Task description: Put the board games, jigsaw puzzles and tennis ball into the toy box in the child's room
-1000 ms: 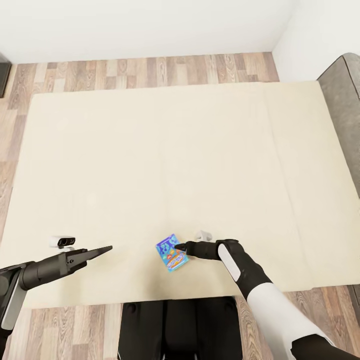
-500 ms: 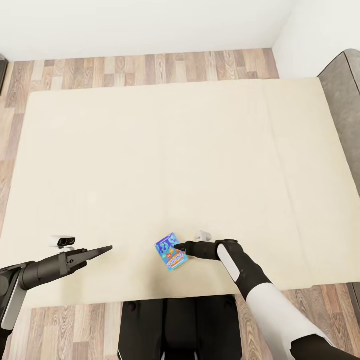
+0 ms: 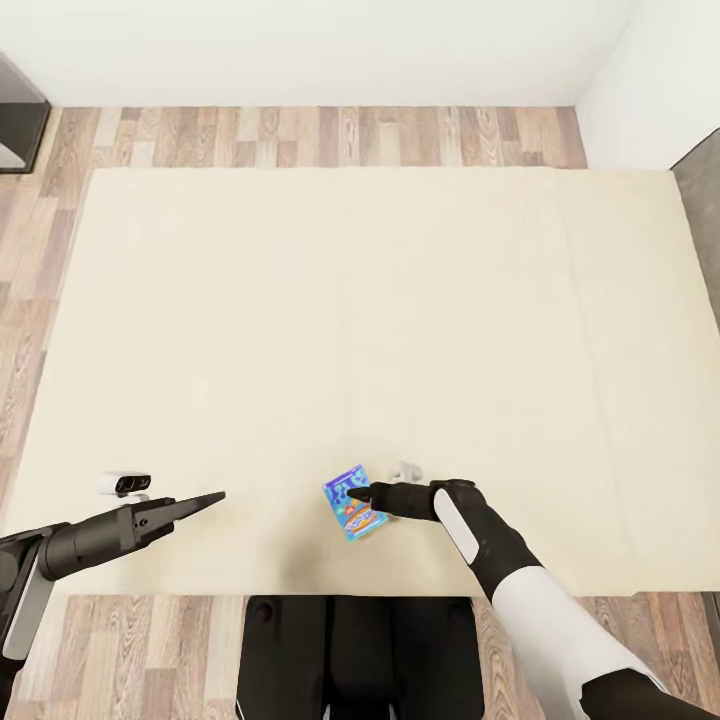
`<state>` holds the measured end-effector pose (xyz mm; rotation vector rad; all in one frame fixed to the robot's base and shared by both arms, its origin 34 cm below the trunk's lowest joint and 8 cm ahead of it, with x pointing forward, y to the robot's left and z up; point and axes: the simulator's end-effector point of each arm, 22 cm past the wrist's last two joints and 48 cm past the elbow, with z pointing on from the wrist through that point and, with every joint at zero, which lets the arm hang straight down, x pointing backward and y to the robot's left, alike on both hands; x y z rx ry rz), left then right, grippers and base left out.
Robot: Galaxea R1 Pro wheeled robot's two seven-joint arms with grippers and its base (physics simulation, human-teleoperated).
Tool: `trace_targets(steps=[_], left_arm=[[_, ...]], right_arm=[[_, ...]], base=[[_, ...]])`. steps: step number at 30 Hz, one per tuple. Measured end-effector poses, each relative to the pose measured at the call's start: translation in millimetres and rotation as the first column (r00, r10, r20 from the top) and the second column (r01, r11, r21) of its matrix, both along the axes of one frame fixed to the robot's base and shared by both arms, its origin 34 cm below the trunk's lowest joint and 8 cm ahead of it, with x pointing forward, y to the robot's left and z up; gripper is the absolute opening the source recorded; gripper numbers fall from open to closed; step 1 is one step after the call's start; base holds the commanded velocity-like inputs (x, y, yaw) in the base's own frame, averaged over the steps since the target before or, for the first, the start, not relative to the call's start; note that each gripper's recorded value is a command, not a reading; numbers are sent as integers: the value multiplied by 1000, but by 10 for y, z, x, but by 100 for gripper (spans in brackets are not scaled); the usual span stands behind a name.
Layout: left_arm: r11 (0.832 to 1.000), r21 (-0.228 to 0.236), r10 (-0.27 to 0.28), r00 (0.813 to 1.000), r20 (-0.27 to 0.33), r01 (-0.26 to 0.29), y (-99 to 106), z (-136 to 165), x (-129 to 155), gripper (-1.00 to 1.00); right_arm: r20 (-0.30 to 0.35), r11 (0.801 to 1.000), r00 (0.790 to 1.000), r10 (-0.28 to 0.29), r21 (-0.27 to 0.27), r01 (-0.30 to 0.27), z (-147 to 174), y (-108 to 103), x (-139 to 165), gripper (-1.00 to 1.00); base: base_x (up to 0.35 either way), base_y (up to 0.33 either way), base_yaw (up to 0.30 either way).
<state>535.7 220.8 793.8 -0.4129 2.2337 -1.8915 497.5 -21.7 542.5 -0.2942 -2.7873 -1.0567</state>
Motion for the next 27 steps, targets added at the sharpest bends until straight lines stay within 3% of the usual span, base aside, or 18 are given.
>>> trace_targets(steps=[14,27], left_arm=[[1000,1,1,1000,-1,-1,4,-4,-1,100],[1000,2,0,1000,-1,0,7,-5,-2,100]], right_arm=[[1,1000,1000,-1,-1,1,-7,-11,0,100],[2,1000,1000,-2,0,2,-5,-14,6,100]], base=[[0,0,89],[0,0,6]])
